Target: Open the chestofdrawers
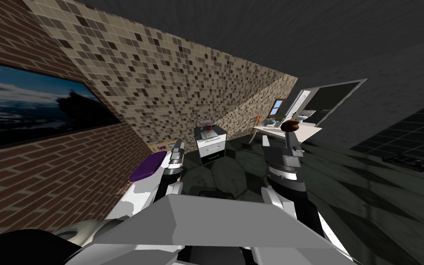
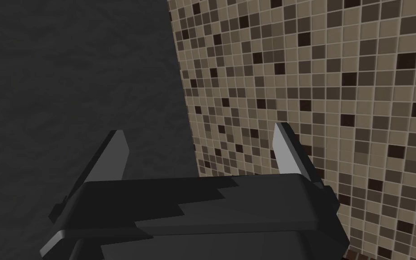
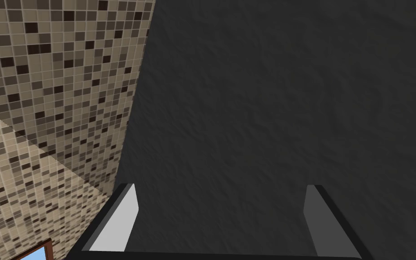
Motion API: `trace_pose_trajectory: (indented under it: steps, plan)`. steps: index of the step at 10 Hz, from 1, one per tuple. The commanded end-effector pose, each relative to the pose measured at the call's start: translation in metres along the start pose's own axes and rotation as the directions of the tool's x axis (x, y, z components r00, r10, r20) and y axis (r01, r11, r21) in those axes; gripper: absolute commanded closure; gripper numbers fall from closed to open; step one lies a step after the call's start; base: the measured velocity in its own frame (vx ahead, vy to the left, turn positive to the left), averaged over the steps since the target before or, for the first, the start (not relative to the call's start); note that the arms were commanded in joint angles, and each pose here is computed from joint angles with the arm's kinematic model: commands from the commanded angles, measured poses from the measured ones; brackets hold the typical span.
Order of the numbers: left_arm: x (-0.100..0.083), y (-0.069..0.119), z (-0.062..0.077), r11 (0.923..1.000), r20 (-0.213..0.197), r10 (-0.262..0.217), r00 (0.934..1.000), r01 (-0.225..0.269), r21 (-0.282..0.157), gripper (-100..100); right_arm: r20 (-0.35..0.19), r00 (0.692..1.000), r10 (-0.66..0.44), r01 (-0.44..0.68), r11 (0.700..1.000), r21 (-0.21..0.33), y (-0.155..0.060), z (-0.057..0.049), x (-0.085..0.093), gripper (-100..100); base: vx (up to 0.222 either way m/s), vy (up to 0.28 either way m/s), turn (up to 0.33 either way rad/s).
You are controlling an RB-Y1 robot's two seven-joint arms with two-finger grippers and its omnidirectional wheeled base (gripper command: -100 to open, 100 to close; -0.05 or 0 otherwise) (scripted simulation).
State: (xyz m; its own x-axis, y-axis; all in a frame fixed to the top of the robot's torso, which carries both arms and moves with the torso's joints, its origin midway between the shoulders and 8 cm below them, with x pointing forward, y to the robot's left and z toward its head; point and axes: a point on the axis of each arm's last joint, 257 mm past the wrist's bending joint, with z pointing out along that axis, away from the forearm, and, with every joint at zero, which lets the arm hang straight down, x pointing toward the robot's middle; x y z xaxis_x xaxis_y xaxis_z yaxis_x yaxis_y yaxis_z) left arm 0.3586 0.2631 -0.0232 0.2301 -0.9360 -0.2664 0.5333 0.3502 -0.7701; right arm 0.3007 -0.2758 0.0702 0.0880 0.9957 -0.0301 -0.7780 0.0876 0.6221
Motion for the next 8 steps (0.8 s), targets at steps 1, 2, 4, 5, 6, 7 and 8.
trace_pose_trajectory:
  steps: [1, 2, 4, 5, 6, 7, 8]
  plan:
    - [0.0000, 0.0000, 0.0000, 1.0000, 0.000, 0.000, 1.0000, 0.000, 0.000, 0, 0.000, 1.000, 0.000, 0.000, 1.000, 0.000, 0.0000, 0.0000, 0.0000, 0, 0.000, 0.000, 0.000]
    - [0.0000, 0.0000, 0.0000, 1.0000, 0.000, 0.000, 1.0000, 0.000, 0.000, 0, 0.000, 1.000, 0.000, 0.000, 1.000, 0.000, 0.0000, 0.0000, 0.0000, 0, 0.000, 0.000, 0.000]
    - [0.0000, -0.0001, 0.0000, 1.0000, 0.000, 0.000, 1.0000, 0.000, 0.000, 0, 0.000, 1.000, 0.000, 0.000, 1.000, 0.000, 0.0001, 0.0000, 0.0000, 0, 0.000, 0.000, 0.000]
    - [0.0000, -0.0001, 0.0000, 1.0000, 0.000, 0.000, 1.0000, 0.000, 0.000, 0, 0.000, 1.000, 0.000, 0.000, 1.000, 0.000, 0.0001, 0.0000, 0.0000, 0, 0.000, 0.000, 0.000]
    - [0.0000, -0.0001, 0.0000, 1.0000, 0.000, 0.000, 1.0000, 0.000, 0.000, 0, 0.000, 1.000, 0.000, 0.000, 1.000, 0.000, 0.0001, 0.0000, 0.0000, 0, 0.000, 0.000, 0.000]
    - [0.0000, -0.0001, 0.0000, 1.0000, 0.000, 0.000, 1.0000, 0.000, 0.000, 0, 0.000, 1.000, 0.000, 0.000, 1.000, 0.000, 0.0001, 0.0000, 0.0000, 0, 0.000, 0.000, 0.000]
    - [0.0000, -0.0002, 0.0000, 1.0000, 0.000, 0.000, 1.0000, 0.000, 0.000, 0, 0.000, 1.000, 0.000, 0.000, 1.000, 0.000, 0.0001, 0.0001, 0.0000, 0, 0.000, 0.000, 0.000]
